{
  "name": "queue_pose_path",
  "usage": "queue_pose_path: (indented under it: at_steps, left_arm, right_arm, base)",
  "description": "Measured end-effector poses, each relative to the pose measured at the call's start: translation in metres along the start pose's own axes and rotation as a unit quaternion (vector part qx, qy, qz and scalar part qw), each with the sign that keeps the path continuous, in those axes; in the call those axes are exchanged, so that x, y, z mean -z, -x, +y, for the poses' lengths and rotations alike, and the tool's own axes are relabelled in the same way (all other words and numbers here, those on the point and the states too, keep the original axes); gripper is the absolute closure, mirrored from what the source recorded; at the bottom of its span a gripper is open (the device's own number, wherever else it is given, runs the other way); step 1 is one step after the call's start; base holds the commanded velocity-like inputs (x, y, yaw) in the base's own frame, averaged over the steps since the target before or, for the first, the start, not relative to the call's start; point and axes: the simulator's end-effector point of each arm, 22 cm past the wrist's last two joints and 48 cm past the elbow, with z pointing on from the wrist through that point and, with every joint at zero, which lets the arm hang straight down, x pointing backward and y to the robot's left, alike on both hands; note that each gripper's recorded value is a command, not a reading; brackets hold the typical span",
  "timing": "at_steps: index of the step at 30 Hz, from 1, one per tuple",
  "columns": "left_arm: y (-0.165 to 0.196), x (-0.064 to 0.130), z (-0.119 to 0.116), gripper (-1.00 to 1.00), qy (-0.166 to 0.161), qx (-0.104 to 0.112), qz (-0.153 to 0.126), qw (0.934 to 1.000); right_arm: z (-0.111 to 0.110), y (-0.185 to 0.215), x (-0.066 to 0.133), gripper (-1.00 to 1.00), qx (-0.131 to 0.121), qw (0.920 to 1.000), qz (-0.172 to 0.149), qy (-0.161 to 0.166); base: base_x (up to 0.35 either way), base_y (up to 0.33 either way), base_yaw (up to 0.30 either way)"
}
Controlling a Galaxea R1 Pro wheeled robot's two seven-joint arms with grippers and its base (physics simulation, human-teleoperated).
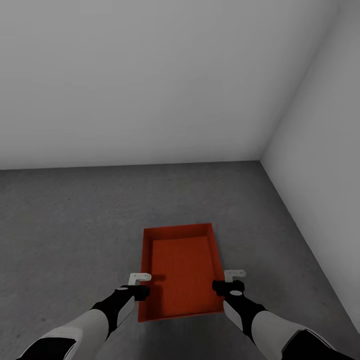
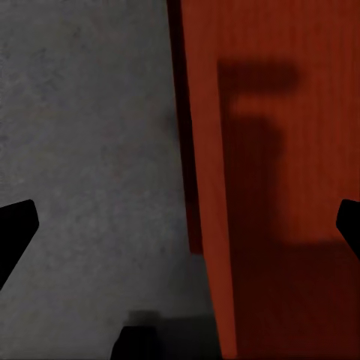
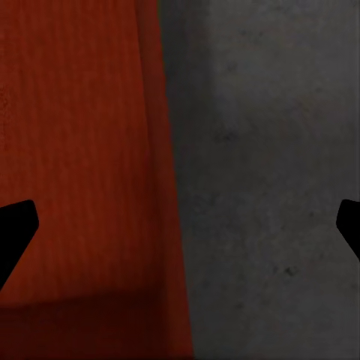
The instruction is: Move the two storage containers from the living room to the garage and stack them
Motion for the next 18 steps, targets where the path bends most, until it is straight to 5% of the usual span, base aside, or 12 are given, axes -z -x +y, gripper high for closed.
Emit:
queue_pose_path:
  at_steps: [18]
  left_arm:
    - [0.007, 0.028, 0.0, -1.0, 0.0, 0.001, 0.001, 1.0]
  right_arm:
    - [-0.003, 0.012, 0.026, -1.0, -0.001, 1.0, -0.001, 0.001]
  base:
    - [0.0, 0.0, 0.0]
